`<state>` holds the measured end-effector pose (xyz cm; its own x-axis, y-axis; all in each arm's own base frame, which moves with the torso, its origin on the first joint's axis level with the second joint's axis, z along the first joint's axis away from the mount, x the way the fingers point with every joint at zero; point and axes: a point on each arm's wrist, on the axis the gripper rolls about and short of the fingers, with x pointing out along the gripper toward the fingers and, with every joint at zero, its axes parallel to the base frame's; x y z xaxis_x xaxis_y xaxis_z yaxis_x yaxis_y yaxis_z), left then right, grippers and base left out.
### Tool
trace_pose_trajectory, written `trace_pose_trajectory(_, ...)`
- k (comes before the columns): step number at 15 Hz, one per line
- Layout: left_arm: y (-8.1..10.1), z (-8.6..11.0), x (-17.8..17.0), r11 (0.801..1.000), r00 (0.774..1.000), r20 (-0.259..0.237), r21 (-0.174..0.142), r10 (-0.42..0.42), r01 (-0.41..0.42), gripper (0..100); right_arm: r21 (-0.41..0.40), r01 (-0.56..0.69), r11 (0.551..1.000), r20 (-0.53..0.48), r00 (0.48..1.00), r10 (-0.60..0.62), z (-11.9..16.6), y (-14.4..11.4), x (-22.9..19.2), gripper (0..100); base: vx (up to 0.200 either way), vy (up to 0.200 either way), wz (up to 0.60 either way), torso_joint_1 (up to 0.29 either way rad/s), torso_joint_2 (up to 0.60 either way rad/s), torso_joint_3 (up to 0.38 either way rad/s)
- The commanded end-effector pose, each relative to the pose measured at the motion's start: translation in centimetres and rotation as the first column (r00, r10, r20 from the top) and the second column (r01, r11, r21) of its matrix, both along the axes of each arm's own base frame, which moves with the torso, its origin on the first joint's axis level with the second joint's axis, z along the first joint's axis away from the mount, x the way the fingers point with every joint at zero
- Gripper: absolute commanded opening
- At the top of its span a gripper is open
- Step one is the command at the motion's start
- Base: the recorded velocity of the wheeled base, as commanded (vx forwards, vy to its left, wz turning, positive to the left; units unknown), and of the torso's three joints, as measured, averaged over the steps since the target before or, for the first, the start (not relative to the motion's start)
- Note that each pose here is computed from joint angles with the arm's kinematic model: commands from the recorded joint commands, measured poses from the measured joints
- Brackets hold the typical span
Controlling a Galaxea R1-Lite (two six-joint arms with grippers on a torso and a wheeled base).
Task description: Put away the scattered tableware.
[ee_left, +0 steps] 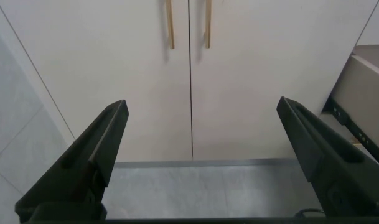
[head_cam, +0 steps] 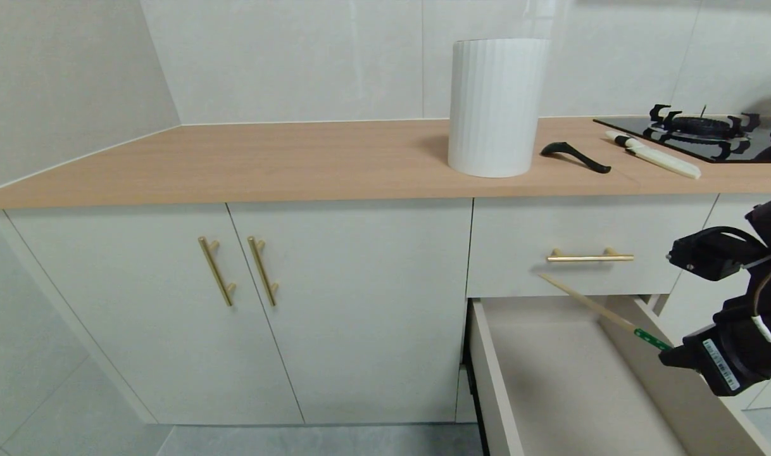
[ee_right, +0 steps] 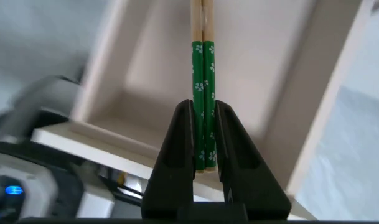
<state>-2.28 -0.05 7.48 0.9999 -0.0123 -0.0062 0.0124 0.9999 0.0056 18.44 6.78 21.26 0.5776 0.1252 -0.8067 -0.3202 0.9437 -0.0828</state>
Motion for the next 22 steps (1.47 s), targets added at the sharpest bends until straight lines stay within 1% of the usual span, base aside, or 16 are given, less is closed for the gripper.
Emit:
trace_pose_trajectory(1, 0.0, 0.0, 0.0, 1.000, 1.000, 0.000, 0.000, 0.000, 0.000, 100, -0.030, -0.003, 1.000, -0.074, 0.997, 0.001, -1.6, 0.5, 1.3, 0, 0.000, 0.000, 0.00, 0.000, 0.00, 0.000)
trace_pose_trajectory(3, 0.0, 0.0, 0.0, 1.000, 1.000, 0.000, 0.000, 0.000, 0.000, 100, -0.048, -0.003, 0.999, -0.132, 0.991, -0.003, -3.0, 1.1, 2.7, 0, 0.000, 0.000, 0.00, 0.000, 0.00, 0.000)
trace_pose_trajectory(5, 0.0, 0.0, 0.0, 1.000, 1.000, 0.000, 0.000, 0.000, 0.000, 100, -0.062, 0.017, 0.998, -0.217, 0.976, -0.030, -5.2, 2.2, 4.5, 0, 0.000, 0.000, 0.00, 0.000, 0.00, 0.000)
trace_pose_trajectory(7, 0.0, 0.0, 0.0, 1.000, 1.000, 0.000, 0.000, 0.000, 0.000, 100, -0.084, 0.016, 0.996, -0.268, 0.963, -0.038, -6.9, 2.6, 5.6, 0, 0.000, 0.000, 0.00, 0.000, 0.00, 0.000)
trace_pose_trajectory(8, 0.0, 0.0, 0.0, 1.000, 1.000, 0.000, 0.000, 0.000, 0.000, 100, -0.098, 0.015, 0.995, -0.303, 0.952, -0.044, -8.9, 3.2, 7.1, 0, 0.000, 0.000, 0.00, 0.000, 0.00, 0.000)
trace_pose_trajectory(9, 0.0, 0.0, 0.0, 1.000, 1.000, 0.000, 0.000, 0.000, 0.000, 100, -0.104, 0.023, 0.994, -0.325, 0.944, -0.056, -10.2, 3.5, 7.9, 0, 0.000, 0.000, 0.00, 0.000, 0.00, 0.000)
trace_pose_trajectory(10, 0.0, 0.0, 0.0, 1.000, 1.000, 0.000, 0.000, 0.000, 0.000, 100, -0.105, 0.033, 0.994, -0.333, 0.941, -0.066, -10.9, 3.7, 8.4, 0, 0.000, 0.000, 0.00, 0.000, 0.00, 0.000)
trace_pose_trajectory(11, 0.0, 0.0, 0.0, 1.000, 1.000, 0.000, 0.000, 0.000, 0.000, 100, -0.076, 0.118, 0.990, -0.328, 0.935, -0.137, -13.1, 4.5, 10.6, 0, 0.000, 0.000, 0.00, 0.000, 0.00, 0.000)
trace_pose_trajectory(12, 0.0, 0.0, 0.0, 1.000, 1.000, 0.000, 0.000, 0.000, 0.000, 100, -0.064, 0.187, 0.980, -0.337, 0.920, -0.198, -14.7, 5.1, 11.9, 0, 0.000, 0.000, 0.00, 0.000, 0.00, 0.000)
trace_pose_trajectory(13, 0.0, 0.0, 0.0, 1.000, 1.000, 0.000, 0.000, 0.000, 0.000, 100, -0.071, 0.214, 0.974, -0.351, 0.909, -0.226, -16.2, 5.3, 12.8, 0, 0.000, 0.000, 0.00, 0.000, 0.00, 0.000)
trace_pose_trajectory(15, 0.0, 0.0, 0.0, 1.000, 1.000, 0.000, 0.000, 0.000, 0.000, 100, -0.082, 0.222, 0.972, -0.367, 0.900, -0.236, -18.1, 5.4, 13.7, 0, 0.000, 0.000, 0.00, 0.000, 0.00, 0.000)
trace_pose_trajectory(17, 0.0, 0.0, 0.0, 1.000, 1.000, 0.000, 0.000, 0.000, 0.000, 100, -0.082, 0.225, 0.971, -0.365, 0.900, -0.239, -19.4, 5.6, 14.2, 0, 0.000, 0.000, 0.00, 0.000, 0.00, 0.000)
trace_pose_trajectory(19, 0.0, 0.0, 0.0, 1.000, 1.000, 0.000, 0.000, 0.000, 0.000, 100, -0.087, 0.231, 0.969, -0.346, 0.905, -0.247, -21.6, 5.9, 15.0, 0, 0.000, 0.000, 0.00, 0.000, 0.00, 0.000)
trace_pose_trajectory(21, 0.0, 0.0, 0.0, 1.000, 1.000, 0.000, 0.000, 0.000, 0.000, 100, -0.117, 0.236, 0.965, -0.338, 0.904, -0.262, -22.7, 5.9, 15.1, 0, 0.000, 0.000, 0.00, 0.000, 0.00, 0.000)
trace_pose_trajectory(22, 0.0, 0.0, 0.0, 1.000, 1.000, 0.000, 0.000, 0.000, 0.000, 100, -0.152, 0.236, 0.960, -0.341, 0.899, -0.275, -23.8, 6.0, 15.2, 0, 0.000, 0.000, 0.00, 0.000, 0.00, 0.000)
